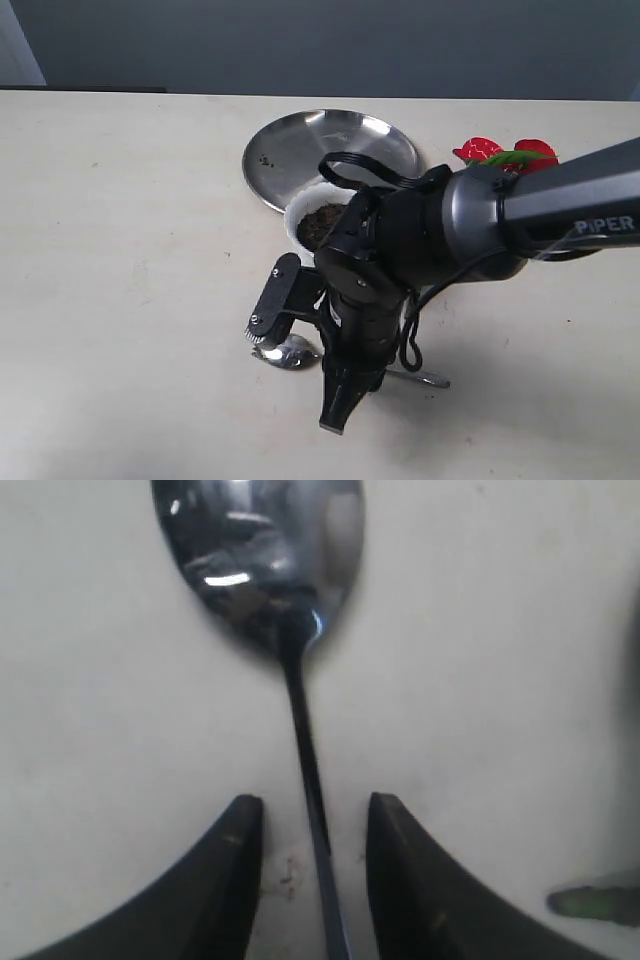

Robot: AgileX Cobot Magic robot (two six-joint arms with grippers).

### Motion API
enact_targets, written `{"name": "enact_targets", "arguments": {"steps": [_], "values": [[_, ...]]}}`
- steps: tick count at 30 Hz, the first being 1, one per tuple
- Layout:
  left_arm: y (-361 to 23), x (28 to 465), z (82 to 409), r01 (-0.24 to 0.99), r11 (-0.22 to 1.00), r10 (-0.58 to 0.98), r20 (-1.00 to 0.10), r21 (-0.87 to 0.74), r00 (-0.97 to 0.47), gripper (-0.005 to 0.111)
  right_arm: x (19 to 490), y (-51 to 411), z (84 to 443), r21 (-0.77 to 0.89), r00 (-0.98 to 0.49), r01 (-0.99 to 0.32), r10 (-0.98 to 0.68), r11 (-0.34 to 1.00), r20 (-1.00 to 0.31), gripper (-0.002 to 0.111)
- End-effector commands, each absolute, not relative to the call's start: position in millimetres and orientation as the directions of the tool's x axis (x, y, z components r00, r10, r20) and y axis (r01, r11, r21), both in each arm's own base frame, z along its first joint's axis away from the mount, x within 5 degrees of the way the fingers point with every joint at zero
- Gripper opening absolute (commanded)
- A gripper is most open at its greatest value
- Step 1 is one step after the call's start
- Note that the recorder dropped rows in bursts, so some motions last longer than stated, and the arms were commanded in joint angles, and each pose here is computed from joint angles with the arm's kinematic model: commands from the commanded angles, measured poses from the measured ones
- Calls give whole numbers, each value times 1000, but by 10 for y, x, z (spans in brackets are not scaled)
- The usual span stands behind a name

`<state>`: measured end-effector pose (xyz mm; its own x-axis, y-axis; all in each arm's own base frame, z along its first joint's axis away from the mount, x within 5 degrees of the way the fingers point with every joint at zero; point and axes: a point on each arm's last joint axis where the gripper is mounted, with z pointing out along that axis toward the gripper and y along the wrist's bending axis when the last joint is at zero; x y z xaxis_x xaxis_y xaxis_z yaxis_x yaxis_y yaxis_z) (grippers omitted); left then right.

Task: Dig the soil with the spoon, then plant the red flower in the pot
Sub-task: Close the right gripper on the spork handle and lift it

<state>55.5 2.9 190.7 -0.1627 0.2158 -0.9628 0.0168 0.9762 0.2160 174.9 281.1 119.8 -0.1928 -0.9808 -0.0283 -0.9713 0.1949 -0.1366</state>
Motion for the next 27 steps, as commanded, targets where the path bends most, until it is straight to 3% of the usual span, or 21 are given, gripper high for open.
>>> {"name": "enact_targets", "arguments": {"steps": [1, 7, 17, 21, 27], "values": [[27, 554, 1916, 16, 977, 212, -966, 212, -151, 0, 1759, 2802, 1101, -149, -163, -976, -987, 161, 5, 32], [27, 554, 1916, 16, 977, 212, -966, 212, -151, 0, 1756, 2790, 954, -135, -157, -980, -986, 149, 52, 0], [27, 554, 1916, 16, 977, 212, -966, 212, -151, 0, 1727, 2737, 1054, -119, -146, -984, -985, 134, 96, -1], [27, 554, 1916, 16, 977, 212, -966, 212, -151, 0, 1674, 2723, 1404, -134, -140, -982, -990, 135, 31, -1], [27, 554, 1916, 16, 977, 212, -966, 212, -151, 0, 1459, 2679, 1970, -248, -1, -969, -1000, 6, -18, -1]]}}
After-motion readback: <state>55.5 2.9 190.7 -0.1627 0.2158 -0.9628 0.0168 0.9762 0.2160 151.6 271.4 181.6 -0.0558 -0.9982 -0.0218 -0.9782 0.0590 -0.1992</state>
